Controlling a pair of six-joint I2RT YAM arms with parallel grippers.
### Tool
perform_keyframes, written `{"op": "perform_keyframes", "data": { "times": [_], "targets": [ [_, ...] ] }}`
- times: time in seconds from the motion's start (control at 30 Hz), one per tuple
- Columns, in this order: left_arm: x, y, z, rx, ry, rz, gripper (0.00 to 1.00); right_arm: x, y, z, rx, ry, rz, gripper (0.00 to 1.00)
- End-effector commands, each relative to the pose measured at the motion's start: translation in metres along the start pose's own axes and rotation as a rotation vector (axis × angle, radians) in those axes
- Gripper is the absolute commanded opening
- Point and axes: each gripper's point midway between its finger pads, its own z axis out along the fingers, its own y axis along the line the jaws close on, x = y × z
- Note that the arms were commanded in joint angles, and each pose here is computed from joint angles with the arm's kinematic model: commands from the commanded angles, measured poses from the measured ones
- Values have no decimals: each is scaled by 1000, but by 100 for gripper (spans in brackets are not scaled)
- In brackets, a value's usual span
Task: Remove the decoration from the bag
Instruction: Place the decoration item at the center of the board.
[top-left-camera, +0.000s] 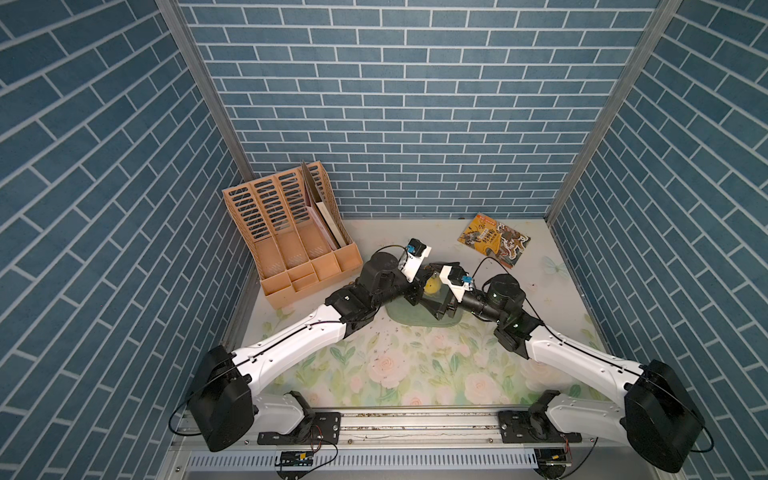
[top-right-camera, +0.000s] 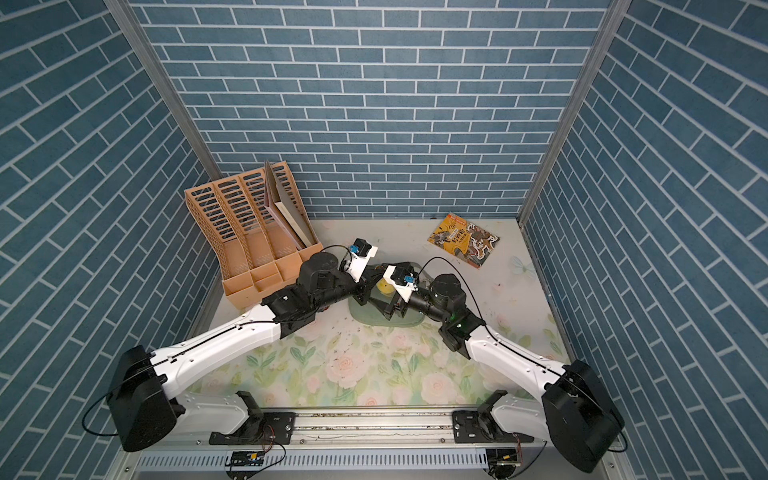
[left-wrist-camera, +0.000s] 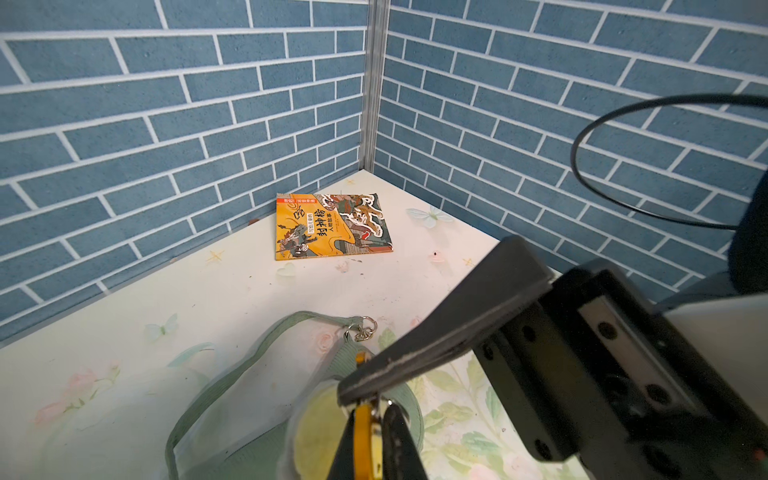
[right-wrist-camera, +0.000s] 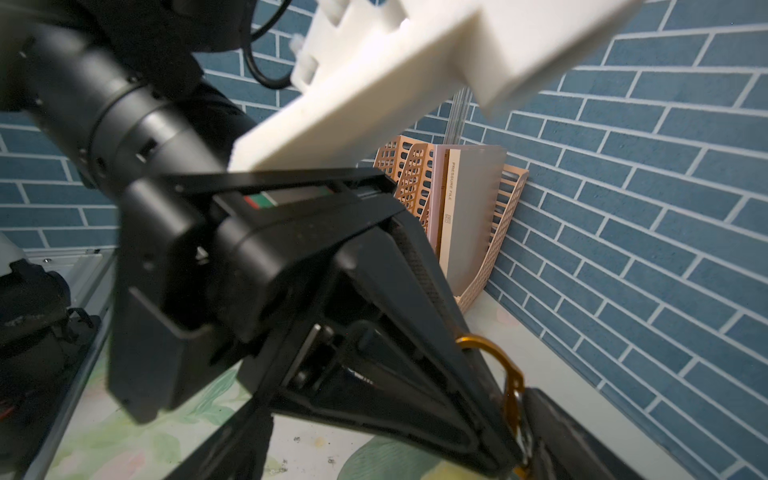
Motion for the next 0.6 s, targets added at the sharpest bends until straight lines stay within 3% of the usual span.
{"op": "perform_keyframes", "data": {
  "times": [0.0, 0.27, 0.57],
  "targets": [
    [-7, -15, 4, 46, -20, 47, 2, -71, -4, 4, -37, -211, 367, 92],
    [-8, -17, 1, 55, -13, 66, 0, -86, -25, 0, 56, -209, 475, 94],
    [-5, -26, 1, 98, -2, 87, 0, -81, -57, -1, 107, -190, 759, 88]
  ]
}}
